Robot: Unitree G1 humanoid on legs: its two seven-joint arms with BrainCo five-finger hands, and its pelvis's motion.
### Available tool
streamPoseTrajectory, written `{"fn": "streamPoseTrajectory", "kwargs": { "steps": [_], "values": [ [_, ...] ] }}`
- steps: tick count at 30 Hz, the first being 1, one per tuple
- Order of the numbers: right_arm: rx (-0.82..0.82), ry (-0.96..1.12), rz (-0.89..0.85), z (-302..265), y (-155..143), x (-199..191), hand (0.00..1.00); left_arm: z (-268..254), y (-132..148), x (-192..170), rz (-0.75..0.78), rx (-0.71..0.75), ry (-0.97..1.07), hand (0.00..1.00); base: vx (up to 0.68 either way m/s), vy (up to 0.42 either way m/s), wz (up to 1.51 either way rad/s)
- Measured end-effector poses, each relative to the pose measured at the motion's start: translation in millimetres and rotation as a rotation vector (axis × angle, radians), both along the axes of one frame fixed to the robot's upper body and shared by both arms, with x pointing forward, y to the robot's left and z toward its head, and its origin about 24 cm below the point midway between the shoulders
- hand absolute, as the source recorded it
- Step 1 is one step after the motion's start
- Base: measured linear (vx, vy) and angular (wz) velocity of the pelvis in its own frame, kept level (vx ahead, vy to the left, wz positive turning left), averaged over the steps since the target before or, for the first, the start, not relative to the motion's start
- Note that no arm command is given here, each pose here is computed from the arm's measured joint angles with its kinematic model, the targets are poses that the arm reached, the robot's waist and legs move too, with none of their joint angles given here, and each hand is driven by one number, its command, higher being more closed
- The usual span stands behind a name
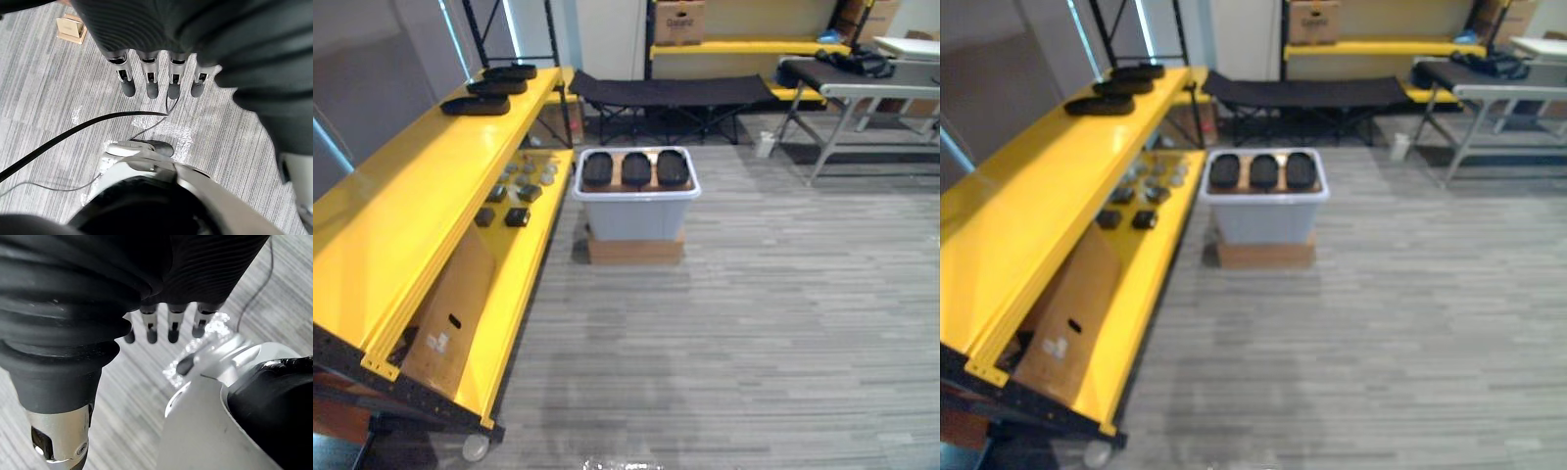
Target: Walk over and take plastic housings, then place them on the shelf
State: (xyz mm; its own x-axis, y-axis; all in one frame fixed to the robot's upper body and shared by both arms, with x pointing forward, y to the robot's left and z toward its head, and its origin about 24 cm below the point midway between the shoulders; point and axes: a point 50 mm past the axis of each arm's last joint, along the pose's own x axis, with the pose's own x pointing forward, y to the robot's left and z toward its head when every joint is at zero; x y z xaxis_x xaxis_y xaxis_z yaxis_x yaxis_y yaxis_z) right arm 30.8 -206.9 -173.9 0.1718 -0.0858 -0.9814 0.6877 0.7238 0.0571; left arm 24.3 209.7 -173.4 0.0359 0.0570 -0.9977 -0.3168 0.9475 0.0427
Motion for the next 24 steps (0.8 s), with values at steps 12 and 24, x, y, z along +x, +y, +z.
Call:
{"fn": "streamPoseTrajectory", "kwargs": {
  "steps": [12,24],
  "values": [
    [-0.024,-0.140,0.011,3,9,39,0.00,0,-1,5,-0.003,0.000,-0.008,0.00,0.00,-0.008,0.02],
    [-0.032,-0.152,0.036,4,10,39,0.00,0,0,4,-0.020,0.017,0.000,0.00,-0.02,0.010,0.03]
  ]
}}
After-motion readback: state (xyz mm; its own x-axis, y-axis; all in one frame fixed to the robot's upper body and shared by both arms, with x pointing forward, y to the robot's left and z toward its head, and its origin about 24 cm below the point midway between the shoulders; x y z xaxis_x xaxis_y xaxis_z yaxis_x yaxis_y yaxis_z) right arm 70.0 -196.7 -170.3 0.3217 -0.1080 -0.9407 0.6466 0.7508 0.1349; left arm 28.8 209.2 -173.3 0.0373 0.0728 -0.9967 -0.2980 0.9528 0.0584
